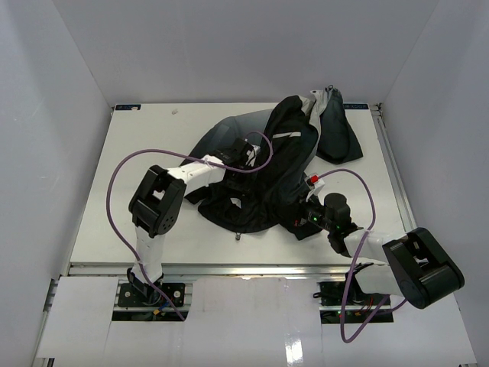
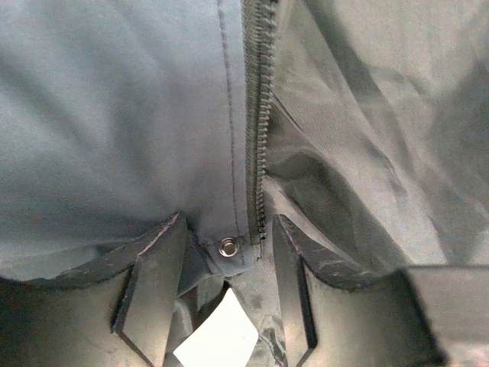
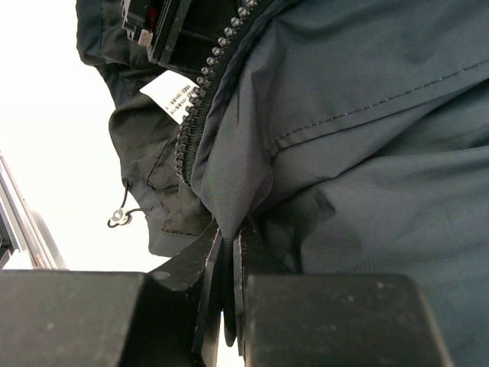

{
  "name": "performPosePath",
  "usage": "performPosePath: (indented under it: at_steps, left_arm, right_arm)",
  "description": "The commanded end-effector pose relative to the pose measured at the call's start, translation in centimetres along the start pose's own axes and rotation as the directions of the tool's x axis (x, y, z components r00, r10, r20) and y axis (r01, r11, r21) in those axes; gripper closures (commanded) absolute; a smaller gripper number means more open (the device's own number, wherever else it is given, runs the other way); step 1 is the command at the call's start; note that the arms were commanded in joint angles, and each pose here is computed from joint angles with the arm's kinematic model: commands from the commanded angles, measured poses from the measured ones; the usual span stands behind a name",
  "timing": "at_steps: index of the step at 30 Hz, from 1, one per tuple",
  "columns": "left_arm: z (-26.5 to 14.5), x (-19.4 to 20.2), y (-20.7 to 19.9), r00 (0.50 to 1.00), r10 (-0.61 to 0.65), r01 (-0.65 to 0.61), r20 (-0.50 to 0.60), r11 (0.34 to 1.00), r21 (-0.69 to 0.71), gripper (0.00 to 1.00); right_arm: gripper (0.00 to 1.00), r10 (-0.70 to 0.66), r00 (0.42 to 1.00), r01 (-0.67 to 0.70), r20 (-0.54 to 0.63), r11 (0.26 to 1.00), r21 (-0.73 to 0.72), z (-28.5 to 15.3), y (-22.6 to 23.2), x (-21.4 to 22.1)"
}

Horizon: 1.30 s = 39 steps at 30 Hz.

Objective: Zip up the jacket

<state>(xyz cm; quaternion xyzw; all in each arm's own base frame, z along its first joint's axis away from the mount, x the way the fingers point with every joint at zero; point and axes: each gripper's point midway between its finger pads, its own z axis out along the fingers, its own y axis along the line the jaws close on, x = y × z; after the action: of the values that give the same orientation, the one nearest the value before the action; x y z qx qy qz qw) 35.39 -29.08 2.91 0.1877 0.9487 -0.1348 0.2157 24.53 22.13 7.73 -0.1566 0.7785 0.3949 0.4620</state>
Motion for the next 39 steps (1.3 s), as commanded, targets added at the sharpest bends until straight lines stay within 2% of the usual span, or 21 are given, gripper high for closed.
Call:
performPosePath:
  at_steps: [1,7,12,18,27,39]
  left_arm:
    - [-0.8,2.1,0.7,0.998,-0.008,0.006,-0.064,0.999,-0.035,0.38]
    - [-0.2,3.1,1.8,0.994,-0.016,0.004,-0.108,0.995,-0.104,0.38]
    - [-1.3,2.7,2.4,0.996,-0.014,-0.001,-0.088,0.987,-0.162,0.37]
    - [-3.1,0.9,1.6,1.000,0.004,-0.008,-0.030,0.989,-0.144,0.38]
    - [-4.6,-0.6,1.8,0.999,0.033,-0.031,0.008,0.982,-0.184,0.38]
    - [-6.3,-2.3,1.0,0.997,0.059,-0.050,0.057,0.986,-0.158,0.36]
  right_arm:
    - [0.92,-0.028,0.999,0.029,0.045,1.000,-0.010,0.0,0.3,-1.2]
    - [0.92,-0.035,0.998,0.035,0.051,0.999,-0.008,-0.1,0.3,-1.6]
    - [0.92,-0.037,0.998,0.038,0.057,0.999,-0.009,-0.1,0.4,-1.8]
    - [0.92,-0.036,0.998,0.036,0.053,0.999,-0.008,0.0,0.4,-1.7]
    - [0.92,-0.037,0.998,0.037,0.051,0.999,-0.009,0.1,0.4,-1.9]
    - [0.92,-0.035,0.999,0.035,0.037,0.999,-0.008,0.3,0.2,-1.6]
